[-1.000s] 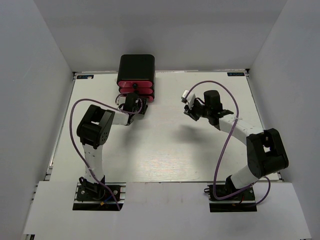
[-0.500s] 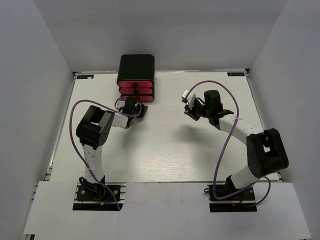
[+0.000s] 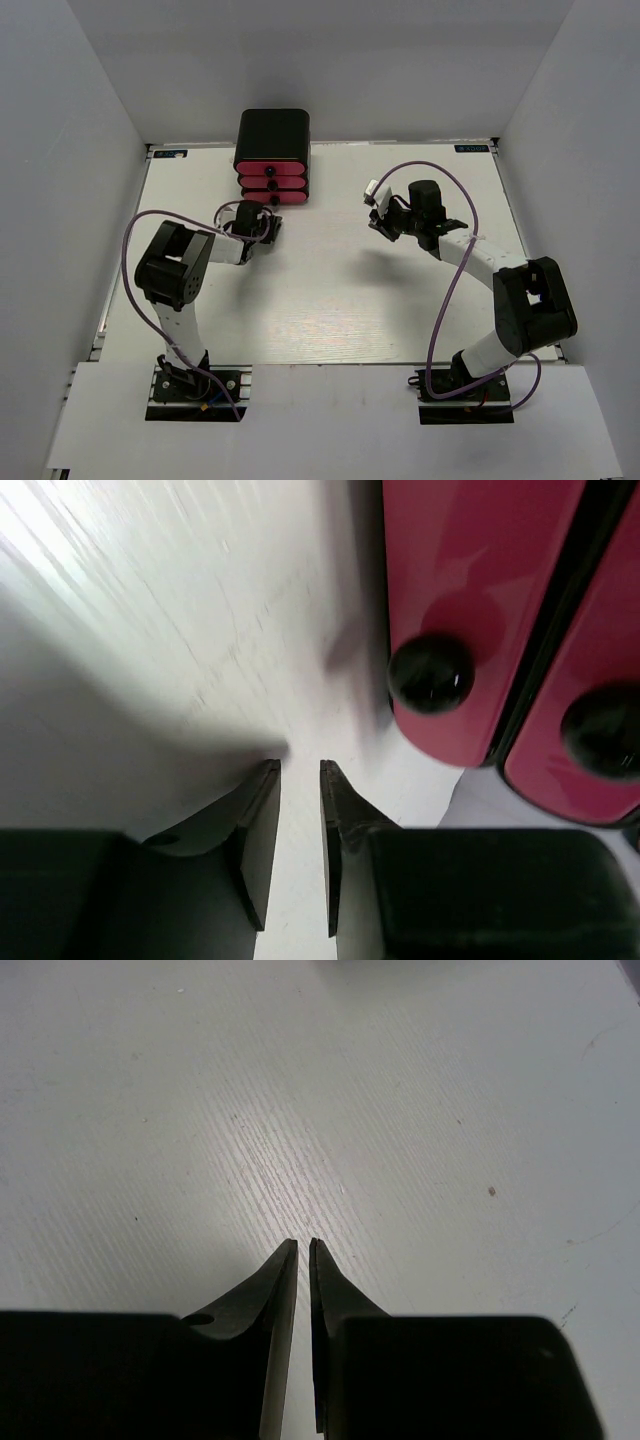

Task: Sort the stationery into containers
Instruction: Close the drawer

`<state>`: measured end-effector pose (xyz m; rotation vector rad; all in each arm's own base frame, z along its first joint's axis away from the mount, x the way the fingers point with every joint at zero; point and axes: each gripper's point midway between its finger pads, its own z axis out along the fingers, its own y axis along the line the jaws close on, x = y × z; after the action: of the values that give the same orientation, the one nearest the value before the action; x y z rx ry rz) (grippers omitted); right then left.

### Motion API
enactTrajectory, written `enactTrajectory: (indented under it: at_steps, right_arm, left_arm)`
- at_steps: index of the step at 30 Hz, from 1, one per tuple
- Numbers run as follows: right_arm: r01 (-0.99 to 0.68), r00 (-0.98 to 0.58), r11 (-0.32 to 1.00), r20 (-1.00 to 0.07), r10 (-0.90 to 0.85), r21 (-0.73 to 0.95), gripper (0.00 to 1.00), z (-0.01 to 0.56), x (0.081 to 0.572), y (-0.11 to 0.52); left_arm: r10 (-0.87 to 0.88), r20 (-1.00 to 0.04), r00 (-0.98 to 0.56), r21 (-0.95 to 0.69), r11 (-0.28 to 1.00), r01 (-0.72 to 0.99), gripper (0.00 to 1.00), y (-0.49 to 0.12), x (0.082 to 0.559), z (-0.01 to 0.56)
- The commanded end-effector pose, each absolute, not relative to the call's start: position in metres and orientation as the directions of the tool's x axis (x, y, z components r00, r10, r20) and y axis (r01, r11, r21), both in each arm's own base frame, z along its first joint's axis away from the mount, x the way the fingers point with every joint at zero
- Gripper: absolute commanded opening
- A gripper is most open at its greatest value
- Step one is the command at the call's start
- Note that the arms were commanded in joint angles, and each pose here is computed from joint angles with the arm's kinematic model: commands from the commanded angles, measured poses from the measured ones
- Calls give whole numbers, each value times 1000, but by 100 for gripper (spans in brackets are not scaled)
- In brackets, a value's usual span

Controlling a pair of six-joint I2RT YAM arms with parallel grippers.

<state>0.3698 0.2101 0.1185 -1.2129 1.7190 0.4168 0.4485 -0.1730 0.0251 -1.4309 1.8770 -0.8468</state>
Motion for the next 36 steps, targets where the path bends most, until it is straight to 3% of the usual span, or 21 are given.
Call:
enactTrajectory:
  at_steps: [1, 17, 25, 32, 35, 36]
  right_arm:
    - [-853, -2, 449, -860, -510, -265, 16, 138, 375, 212]
    - [-849, -12, 457, -856, -517, -264, 16, 134, 376, 208]
    - [-851, -18, 456, -854, -520, -260, 16, 130, 377, 207]
    - [-856, -18, 450, -855, -518, -255, 18, 130, 375, 208]
    - [-865, -26, 440, -853, -521, -242, 31, 125, 370, 208]
    - [-871, -28, 432, -853, -521, -236, 40, 123, 367, 209]
  left_arm:
    - [-984, -112, -137, -761, 173, -626, 34, -149, 450, 25]
    - [-985, -120, -125, -727, 174, -664, 49, -135, 475, 8]
    - [-985, -107, -138, -732, 172, -659, 50, -140, 479, 9]
    - [-982, -99, -163, -723, 183, -666, 26, -140, 463, 9]
    - [-970, -100, -222, -689, 228, -687, 24, -140, 433, -2]
    - [-966, -95, -243, -682, 240, -690, 23, -141, 425, -4]
